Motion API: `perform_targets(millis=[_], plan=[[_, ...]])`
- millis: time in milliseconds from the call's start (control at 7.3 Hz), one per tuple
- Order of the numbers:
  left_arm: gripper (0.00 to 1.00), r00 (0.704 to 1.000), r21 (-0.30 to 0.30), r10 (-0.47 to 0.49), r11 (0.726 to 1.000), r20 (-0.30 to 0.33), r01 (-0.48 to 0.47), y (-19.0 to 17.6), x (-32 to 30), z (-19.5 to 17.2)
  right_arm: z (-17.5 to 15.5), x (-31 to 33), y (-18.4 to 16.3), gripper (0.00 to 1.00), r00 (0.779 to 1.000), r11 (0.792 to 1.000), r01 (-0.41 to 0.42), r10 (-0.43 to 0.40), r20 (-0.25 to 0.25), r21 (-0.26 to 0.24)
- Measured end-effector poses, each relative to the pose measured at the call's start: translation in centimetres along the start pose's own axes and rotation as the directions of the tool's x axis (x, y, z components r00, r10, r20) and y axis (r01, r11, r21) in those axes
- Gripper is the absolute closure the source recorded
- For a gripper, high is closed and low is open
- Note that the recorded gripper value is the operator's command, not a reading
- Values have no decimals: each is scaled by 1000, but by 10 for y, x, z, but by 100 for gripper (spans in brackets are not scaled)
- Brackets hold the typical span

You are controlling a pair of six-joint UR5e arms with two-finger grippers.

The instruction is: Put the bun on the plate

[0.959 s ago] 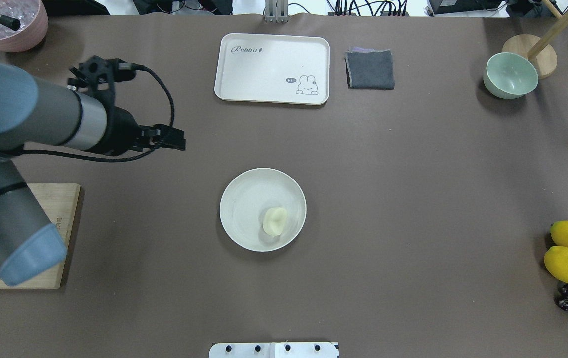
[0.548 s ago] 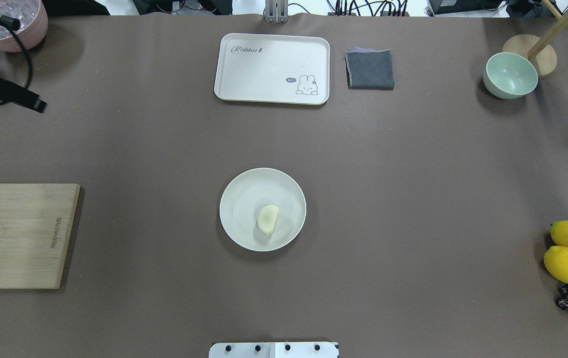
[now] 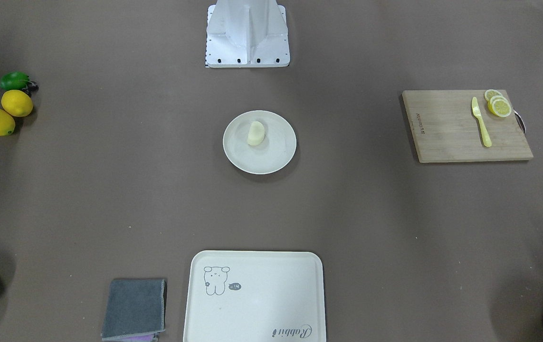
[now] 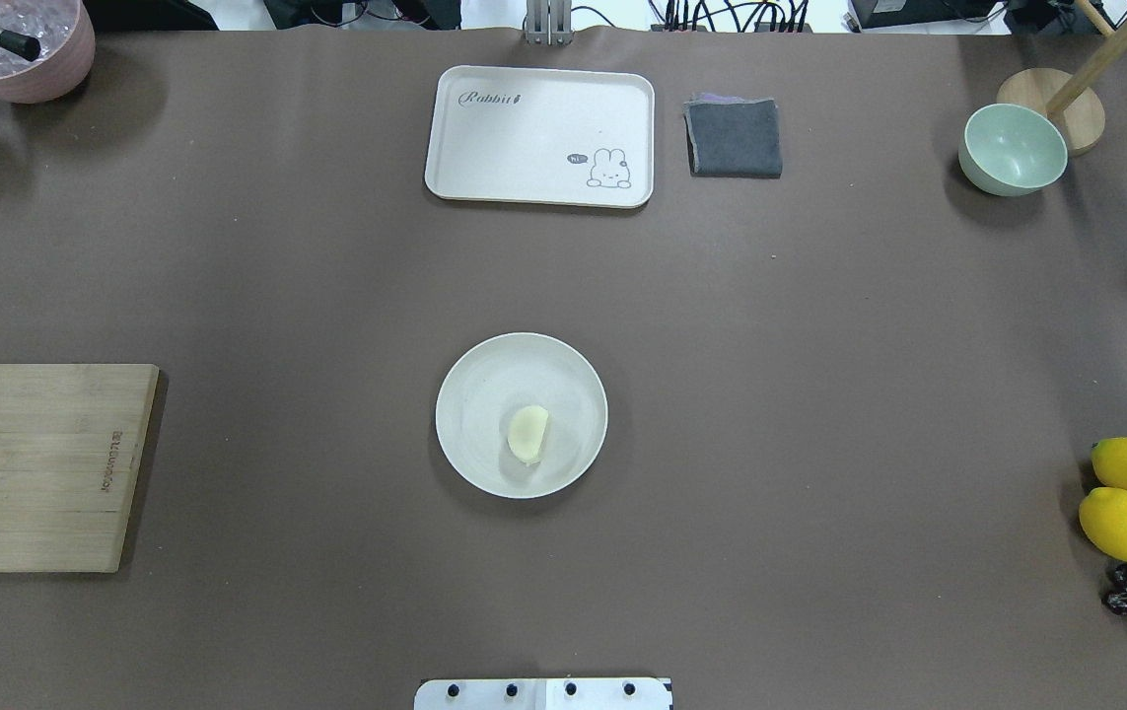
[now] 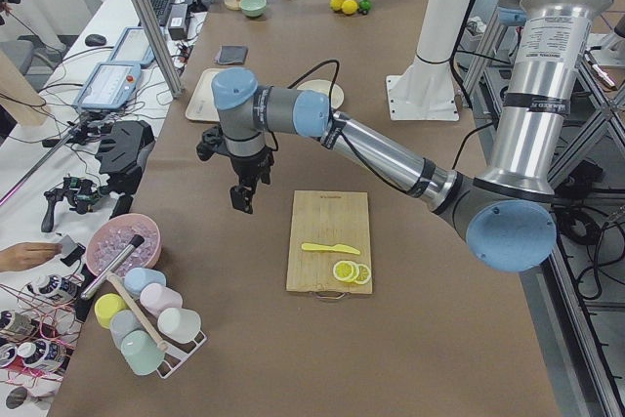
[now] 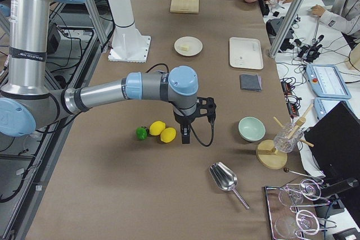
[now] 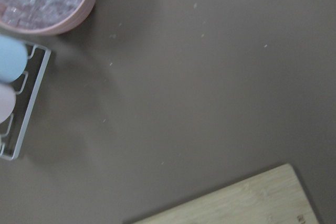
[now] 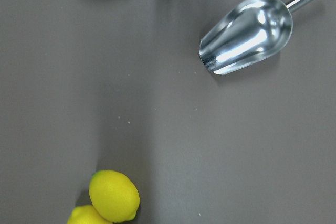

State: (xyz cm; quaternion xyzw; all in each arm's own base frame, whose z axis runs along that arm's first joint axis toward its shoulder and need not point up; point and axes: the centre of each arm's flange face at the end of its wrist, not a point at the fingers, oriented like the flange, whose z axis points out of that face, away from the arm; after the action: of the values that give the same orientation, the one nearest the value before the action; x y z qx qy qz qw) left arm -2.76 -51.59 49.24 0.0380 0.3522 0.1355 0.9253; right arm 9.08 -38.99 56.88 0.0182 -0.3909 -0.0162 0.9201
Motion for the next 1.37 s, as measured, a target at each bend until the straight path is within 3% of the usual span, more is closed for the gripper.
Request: perform_targets(millis=[411,685,959,1370], plan=[[2,997,-17,-74,997,-3,74,55,-67,41,22,46,43,0,995,994,-96,94,-29,-43],[2,997,-2,-79,997,-4,79,99,-88,69,31,62,43,0,995,996,-85,83,-61,-23],[2,996,-12,-93,996,-15,93,115,-96,83,40,70,40,0,995,998,-70,70,-66,-3],[2,984,-12,-123,992,-130,122,132,-90,92,54,57,29,0,993,995,-92,89,-82,-27]])
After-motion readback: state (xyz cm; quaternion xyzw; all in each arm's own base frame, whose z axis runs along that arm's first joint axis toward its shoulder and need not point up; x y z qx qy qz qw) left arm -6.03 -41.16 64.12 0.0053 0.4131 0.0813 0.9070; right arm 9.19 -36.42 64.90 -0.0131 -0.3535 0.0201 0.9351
